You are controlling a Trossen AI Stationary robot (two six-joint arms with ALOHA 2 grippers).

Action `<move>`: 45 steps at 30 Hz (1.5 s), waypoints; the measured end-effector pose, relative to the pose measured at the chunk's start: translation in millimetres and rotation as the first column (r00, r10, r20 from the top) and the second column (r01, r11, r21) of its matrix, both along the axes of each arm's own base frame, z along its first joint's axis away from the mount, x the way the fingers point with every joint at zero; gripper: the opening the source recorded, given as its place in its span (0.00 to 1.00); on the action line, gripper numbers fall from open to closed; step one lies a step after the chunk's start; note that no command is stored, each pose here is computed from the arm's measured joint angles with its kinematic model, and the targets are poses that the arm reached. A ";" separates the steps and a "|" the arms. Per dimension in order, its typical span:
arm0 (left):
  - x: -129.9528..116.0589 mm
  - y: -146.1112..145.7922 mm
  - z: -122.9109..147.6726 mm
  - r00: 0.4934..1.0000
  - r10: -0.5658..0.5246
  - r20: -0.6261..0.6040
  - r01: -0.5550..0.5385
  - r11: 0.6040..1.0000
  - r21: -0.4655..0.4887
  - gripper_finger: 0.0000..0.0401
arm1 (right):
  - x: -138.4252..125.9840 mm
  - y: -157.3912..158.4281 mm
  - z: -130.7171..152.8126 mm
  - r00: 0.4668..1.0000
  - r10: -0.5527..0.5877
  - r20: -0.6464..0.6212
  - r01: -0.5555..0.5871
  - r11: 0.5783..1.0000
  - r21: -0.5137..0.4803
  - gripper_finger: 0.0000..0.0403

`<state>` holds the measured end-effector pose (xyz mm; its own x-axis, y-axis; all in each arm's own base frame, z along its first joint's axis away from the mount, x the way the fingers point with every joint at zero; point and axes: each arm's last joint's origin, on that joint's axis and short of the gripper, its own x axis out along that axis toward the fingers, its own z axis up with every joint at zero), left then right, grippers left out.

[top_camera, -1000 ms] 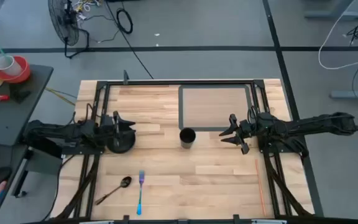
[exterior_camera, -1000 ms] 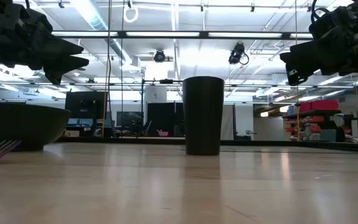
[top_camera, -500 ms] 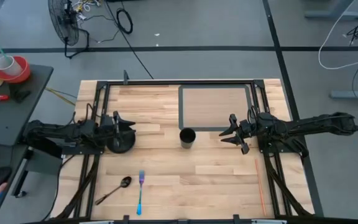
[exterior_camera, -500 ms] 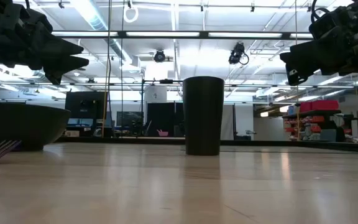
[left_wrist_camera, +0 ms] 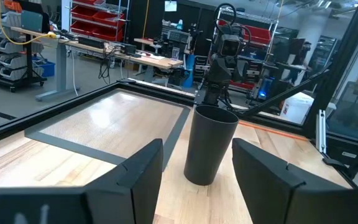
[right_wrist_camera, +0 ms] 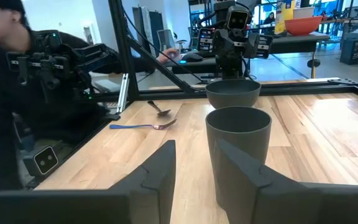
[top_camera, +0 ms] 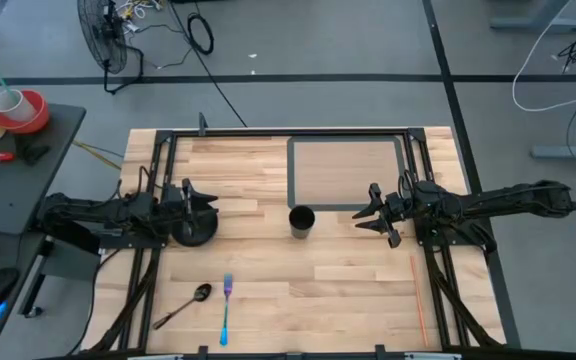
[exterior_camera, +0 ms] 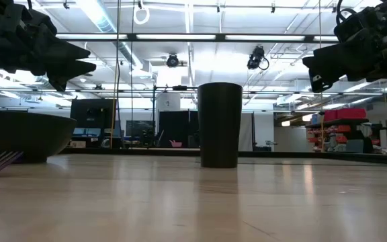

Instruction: Pick & Place Utensil

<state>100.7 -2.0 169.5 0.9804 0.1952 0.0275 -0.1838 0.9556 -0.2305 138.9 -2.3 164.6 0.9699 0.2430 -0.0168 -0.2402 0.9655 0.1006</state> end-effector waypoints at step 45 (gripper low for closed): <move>0.0 0.0 0.0 1.000 0.001 0.000 -0.001 1.000 0.000 0.49 | -2.7 -12.4 25.7 0.868 -0.414 0.274 0.433 0.901 -0.010 0.28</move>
<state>100.7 -1.9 169.5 0.9802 0.1960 0.0275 -0.1845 0.9554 -0.2305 136.2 -14.7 190.3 0.9510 -0.1849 0.2477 0.1854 0.9824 0.0213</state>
